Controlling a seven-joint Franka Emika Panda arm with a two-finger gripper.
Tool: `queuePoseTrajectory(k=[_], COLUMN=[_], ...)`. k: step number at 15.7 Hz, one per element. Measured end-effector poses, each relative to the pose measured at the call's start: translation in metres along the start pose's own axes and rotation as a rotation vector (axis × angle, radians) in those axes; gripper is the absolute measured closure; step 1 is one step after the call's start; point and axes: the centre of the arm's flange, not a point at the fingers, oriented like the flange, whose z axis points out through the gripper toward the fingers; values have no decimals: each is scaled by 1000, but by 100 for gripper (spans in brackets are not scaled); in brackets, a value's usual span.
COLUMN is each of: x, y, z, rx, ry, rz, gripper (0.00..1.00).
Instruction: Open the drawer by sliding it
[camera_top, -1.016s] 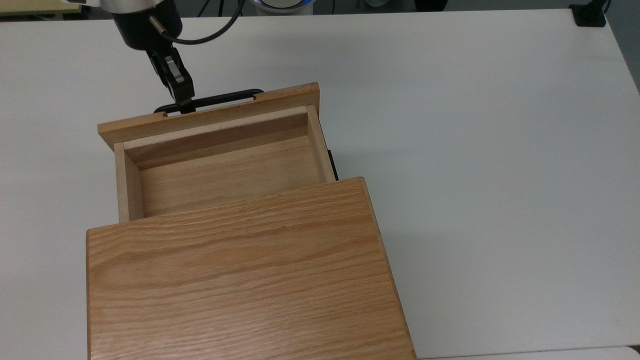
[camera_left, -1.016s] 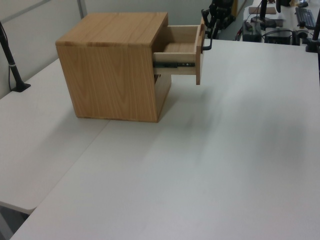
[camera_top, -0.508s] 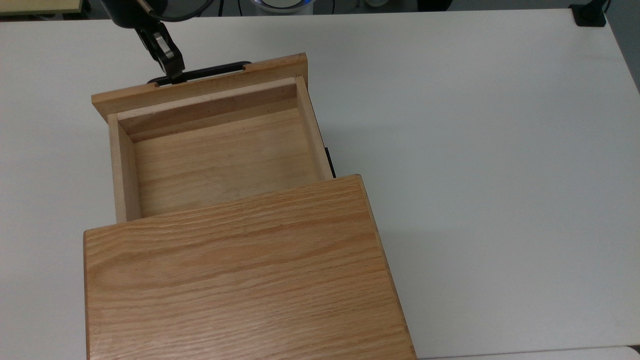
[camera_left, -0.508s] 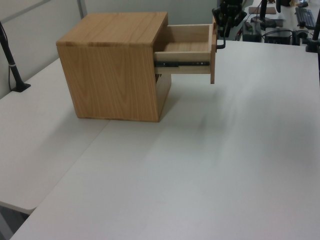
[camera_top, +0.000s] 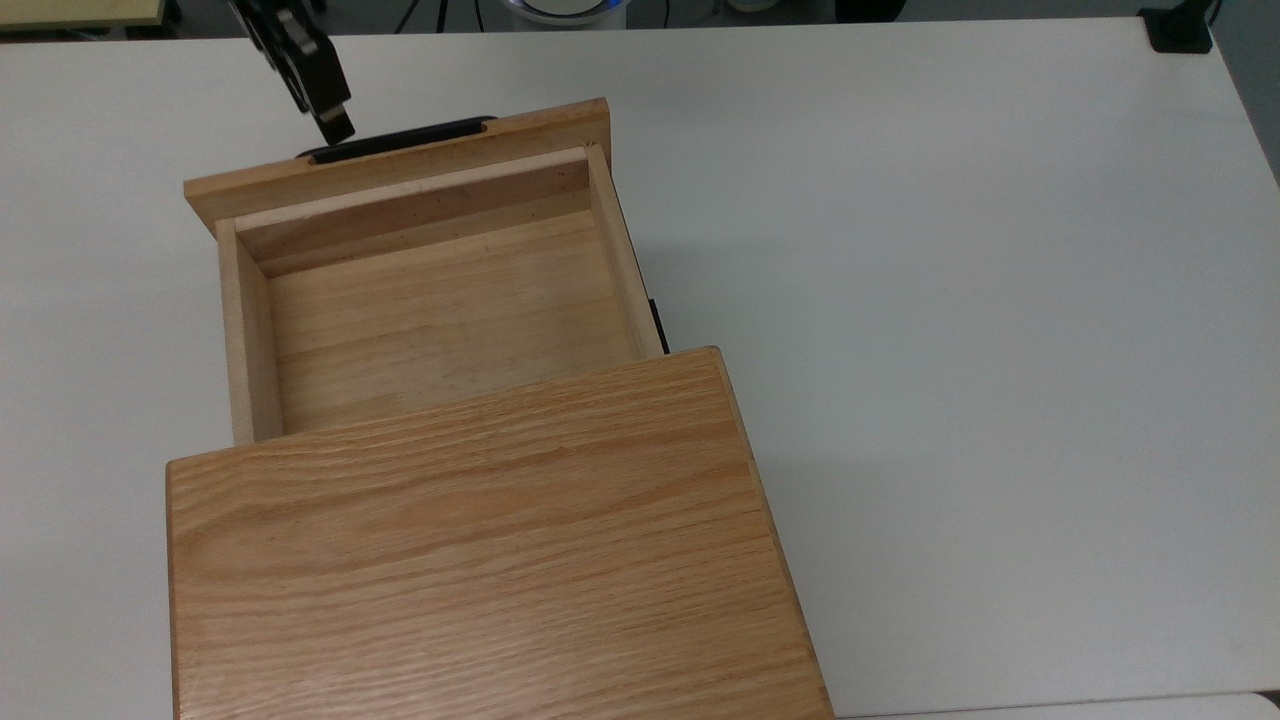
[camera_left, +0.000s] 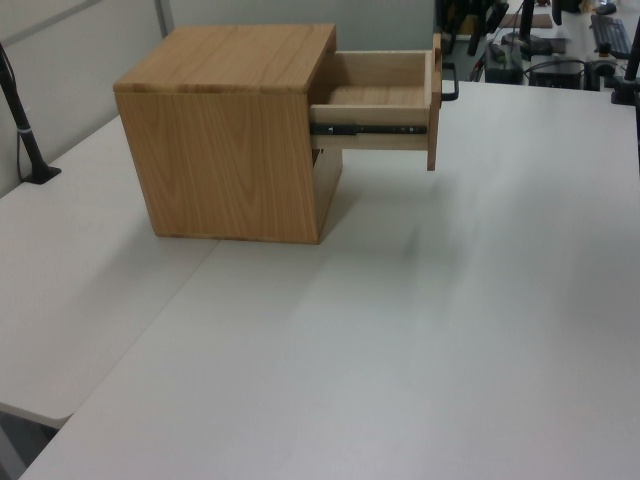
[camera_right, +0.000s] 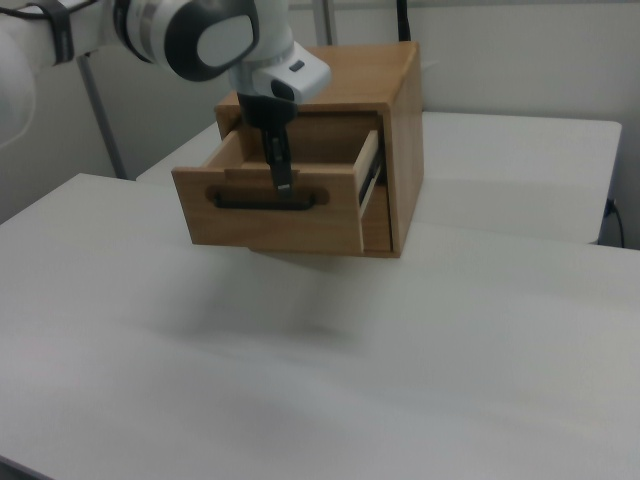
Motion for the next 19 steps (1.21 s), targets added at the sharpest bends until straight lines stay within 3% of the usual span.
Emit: queuePoseTrajectory(k=[4, 5, 15, 19], x=[-4, -5, -40, -62], y=[2, 2, -12, -33], z=[-12, -13, -40, -26], rx=[9, 11, 16, -99], ry=[8, 11, 13, 43], rz=[-14, -28, -284, -496], gripper=[5, 0, 0, 0])
